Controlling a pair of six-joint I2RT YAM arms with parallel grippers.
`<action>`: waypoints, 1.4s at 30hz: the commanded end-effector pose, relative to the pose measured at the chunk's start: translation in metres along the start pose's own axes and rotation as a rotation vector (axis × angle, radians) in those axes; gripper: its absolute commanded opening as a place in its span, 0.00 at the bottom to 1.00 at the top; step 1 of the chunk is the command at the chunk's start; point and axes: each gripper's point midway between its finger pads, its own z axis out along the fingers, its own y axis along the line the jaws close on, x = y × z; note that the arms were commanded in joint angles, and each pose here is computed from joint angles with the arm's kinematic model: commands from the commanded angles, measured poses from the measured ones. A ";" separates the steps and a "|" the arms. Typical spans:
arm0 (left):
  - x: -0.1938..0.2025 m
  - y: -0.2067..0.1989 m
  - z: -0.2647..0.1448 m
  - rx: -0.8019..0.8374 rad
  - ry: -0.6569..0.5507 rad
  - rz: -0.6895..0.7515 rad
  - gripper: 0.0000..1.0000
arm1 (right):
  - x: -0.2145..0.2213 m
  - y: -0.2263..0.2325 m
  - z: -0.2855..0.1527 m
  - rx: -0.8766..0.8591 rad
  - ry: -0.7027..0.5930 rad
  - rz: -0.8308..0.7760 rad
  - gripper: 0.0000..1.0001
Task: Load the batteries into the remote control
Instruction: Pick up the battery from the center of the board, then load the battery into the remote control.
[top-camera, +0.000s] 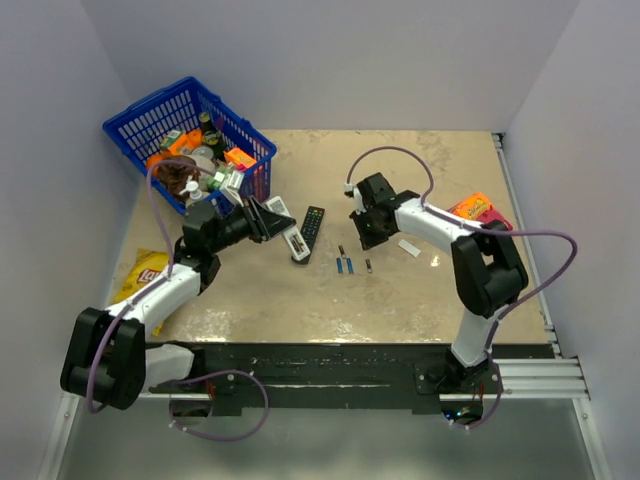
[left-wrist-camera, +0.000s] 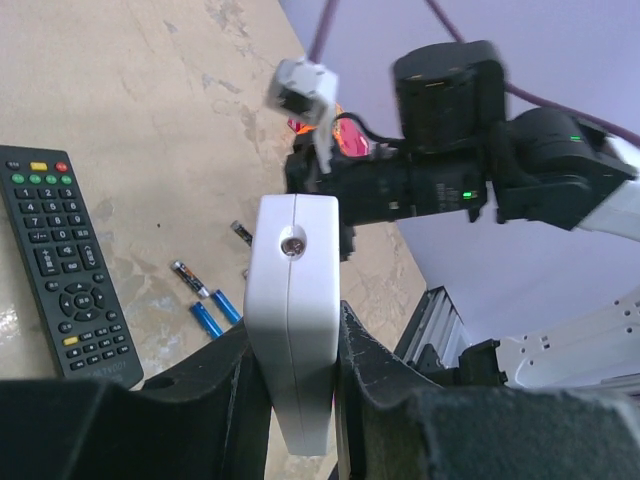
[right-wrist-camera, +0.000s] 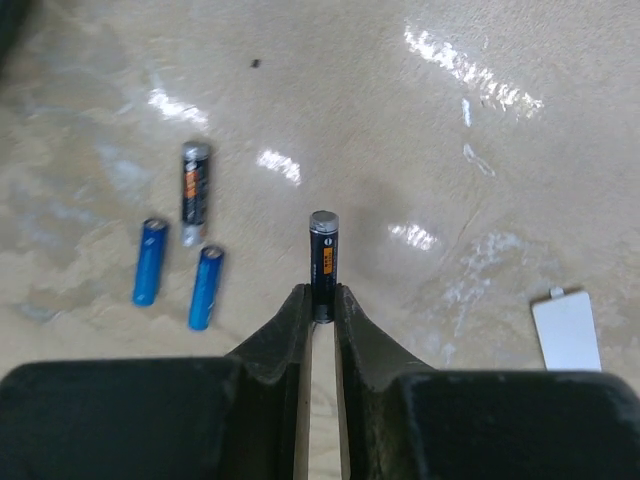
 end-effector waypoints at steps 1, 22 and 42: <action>-0.016 -0.011 0.002 0.070 -0.083 -0.007 0.00 | -0.040 0.038 -0.073 -0.108 -0.158 -0.044 0.04; -0.006 -0.001 0.013 0.096 -0.131 -0.084 0.00 | -0.037 0.157 -0.172 -0.370 -0.184 -0.236 0.04; -0.001 -0.016 0.009 0.154 -0.121 -0.087 0.00 | -0.044 0.172 -0.154 -0.348 -0.117 -0.177 0.04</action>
